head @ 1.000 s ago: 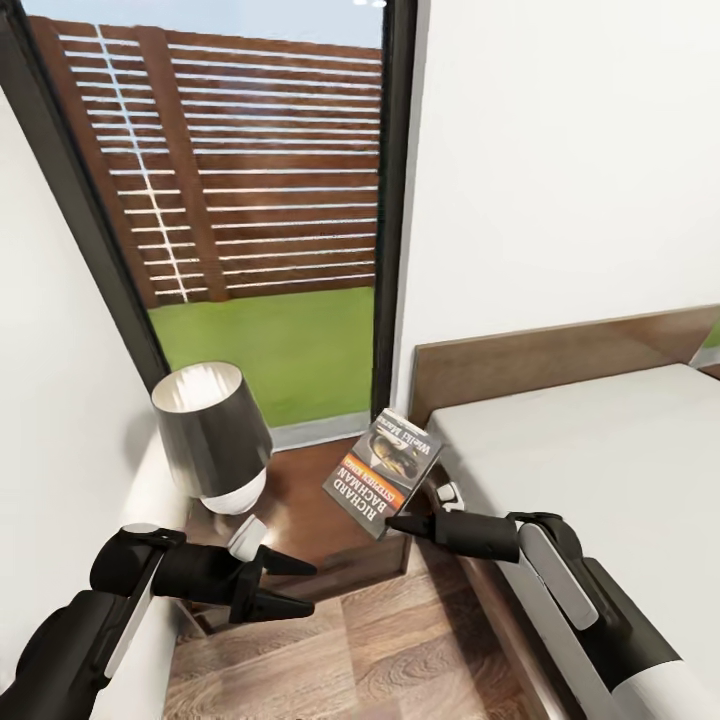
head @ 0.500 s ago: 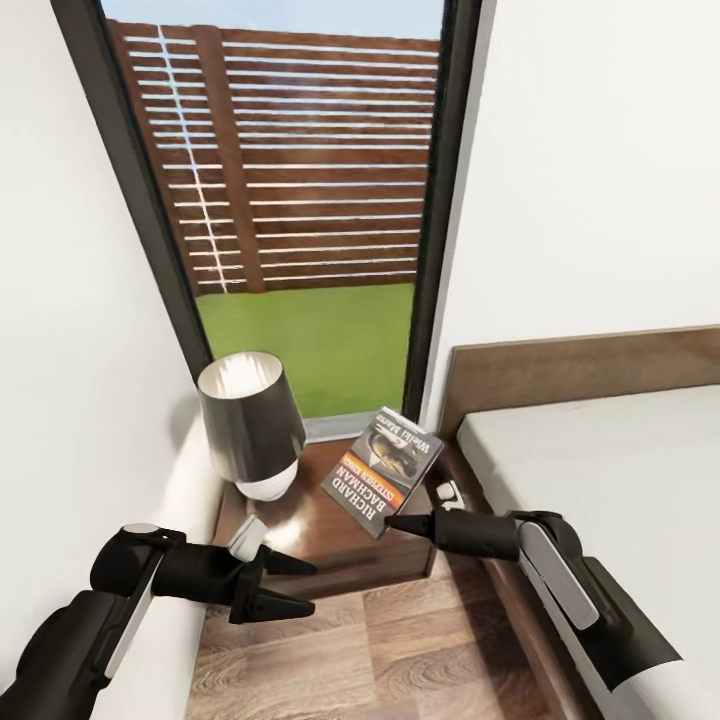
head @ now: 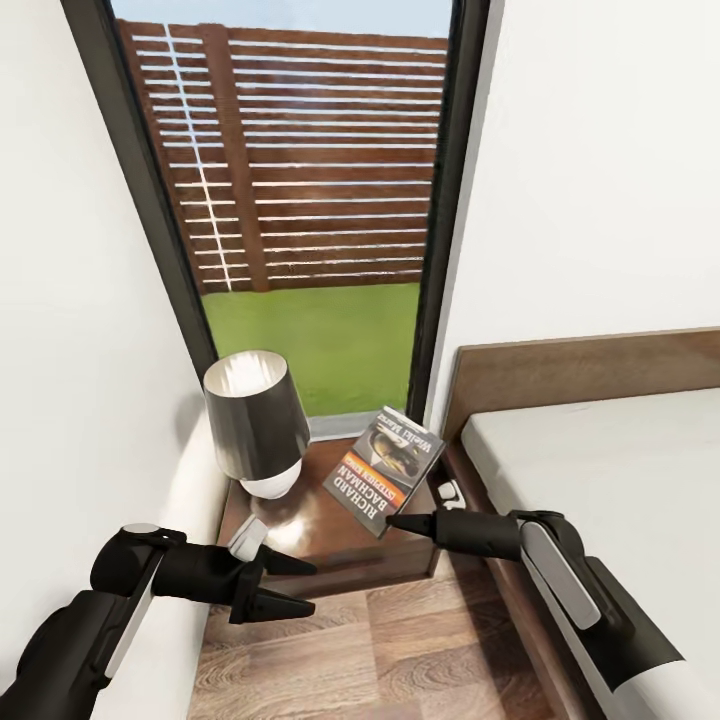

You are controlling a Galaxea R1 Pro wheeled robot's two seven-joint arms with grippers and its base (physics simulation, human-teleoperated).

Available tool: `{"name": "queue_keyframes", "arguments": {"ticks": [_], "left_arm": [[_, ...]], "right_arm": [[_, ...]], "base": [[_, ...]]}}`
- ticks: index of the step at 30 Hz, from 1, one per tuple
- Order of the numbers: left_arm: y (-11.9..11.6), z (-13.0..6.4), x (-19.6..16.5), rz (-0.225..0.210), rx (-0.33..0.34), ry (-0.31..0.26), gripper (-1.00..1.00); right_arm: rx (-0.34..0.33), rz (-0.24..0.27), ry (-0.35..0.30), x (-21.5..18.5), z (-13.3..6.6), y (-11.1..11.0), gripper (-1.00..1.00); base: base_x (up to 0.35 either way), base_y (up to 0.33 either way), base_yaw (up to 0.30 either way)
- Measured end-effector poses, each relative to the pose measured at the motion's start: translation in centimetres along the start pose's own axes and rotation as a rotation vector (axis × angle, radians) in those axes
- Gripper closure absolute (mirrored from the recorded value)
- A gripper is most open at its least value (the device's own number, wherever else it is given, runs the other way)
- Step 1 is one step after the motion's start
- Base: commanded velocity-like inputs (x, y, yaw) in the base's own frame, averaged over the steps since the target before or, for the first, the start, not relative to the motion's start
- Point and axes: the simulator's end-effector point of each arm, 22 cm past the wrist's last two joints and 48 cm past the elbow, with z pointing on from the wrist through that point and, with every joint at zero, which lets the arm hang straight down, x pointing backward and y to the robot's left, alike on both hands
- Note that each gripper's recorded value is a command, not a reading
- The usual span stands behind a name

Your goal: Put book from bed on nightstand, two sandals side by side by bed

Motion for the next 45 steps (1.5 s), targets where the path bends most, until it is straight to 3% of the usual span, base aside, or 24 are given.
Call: {"name": "queue_keyframes", "arguments": {"ticks": [9, 26, 45], "left_arm": [[0.3, 0.1, 0.2, -0.009, 0.002, 0.002, -1.0], [0.7, 0.2, 0.5, -0.021, 0.004, 0.003, -1.0], [0.5, 0.7, 0.4, -0.02, 0.014, 0.0, -1.0]], "right_arm": [[0.011, 0.015, -0.042, -1.2, -0.9, -0.8, 1.0], [0.006, 0.026, -0.053, -1.4, -1.0, -1.2, 1.0], [0.008, 0.024, -0.053, -1.4, -1.1, -1.2, 1.0]], "base": [[0.0, 0.0, 0.079], [0.015, -0.001, 0.077], [0.215, -0.037, 0.002]]}}
